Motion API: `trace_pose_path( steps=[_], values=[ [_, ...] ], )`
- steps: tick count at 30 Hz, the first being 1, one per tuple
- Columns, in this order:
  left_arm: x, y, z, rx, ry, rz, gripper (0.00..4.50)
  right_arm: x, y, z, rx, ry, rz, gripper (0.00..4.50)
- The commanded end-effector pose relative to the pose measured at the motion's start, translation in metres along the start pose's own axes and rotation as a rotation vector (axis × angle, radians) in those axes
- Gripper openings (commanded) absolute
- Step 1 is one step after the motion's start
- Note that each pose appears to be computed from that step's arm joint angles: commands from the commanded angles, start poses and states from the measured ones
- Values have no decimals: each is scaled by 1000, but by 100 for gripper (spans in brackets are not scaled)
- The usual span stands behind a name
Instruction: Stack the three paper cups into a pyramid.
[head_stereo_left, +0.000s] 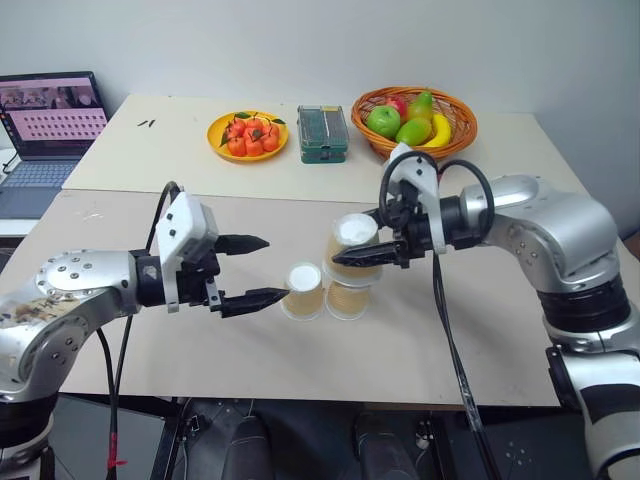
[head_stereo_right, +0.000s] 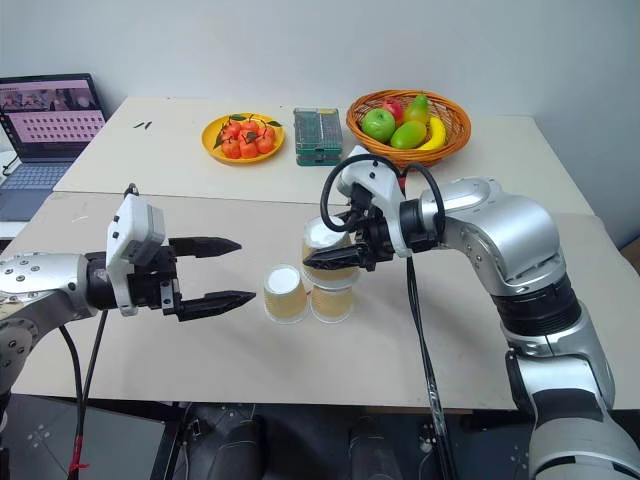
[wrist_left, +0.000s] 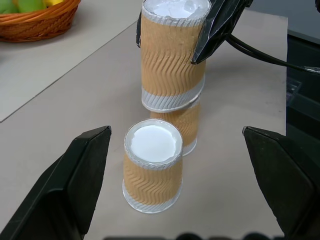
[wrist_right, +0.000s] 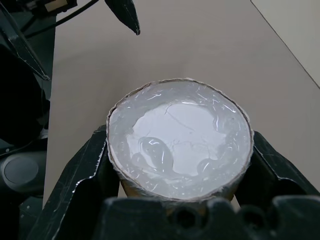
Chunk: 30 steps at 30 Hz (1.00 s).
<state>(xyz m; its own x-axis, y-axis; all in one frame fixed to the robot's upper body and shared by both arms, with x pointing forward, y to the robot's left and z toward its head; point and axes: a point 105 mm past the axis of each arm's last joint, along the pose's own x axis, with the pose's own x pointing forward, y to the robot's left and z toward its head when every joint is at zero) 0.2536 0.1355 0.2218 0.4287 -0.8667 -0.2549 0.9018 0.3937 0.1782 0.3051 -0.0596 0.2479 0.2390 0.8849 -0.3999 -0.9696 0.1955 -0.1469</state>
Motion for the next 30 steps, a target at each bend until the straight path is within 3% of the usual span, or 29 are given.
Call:
trace_pose_path(
  steps=[1,15,30],
  values=[
    [1,0,7,23,-21,1,450,-5,1,18,-46,-39,-5,279],
    [1,2,8,28,-20,9,450,14,8,31,-45,-100,27,279],
    [-3,4,6,28,-13,16,450,18,5,9,-23,-68,25,279]
  ],
)
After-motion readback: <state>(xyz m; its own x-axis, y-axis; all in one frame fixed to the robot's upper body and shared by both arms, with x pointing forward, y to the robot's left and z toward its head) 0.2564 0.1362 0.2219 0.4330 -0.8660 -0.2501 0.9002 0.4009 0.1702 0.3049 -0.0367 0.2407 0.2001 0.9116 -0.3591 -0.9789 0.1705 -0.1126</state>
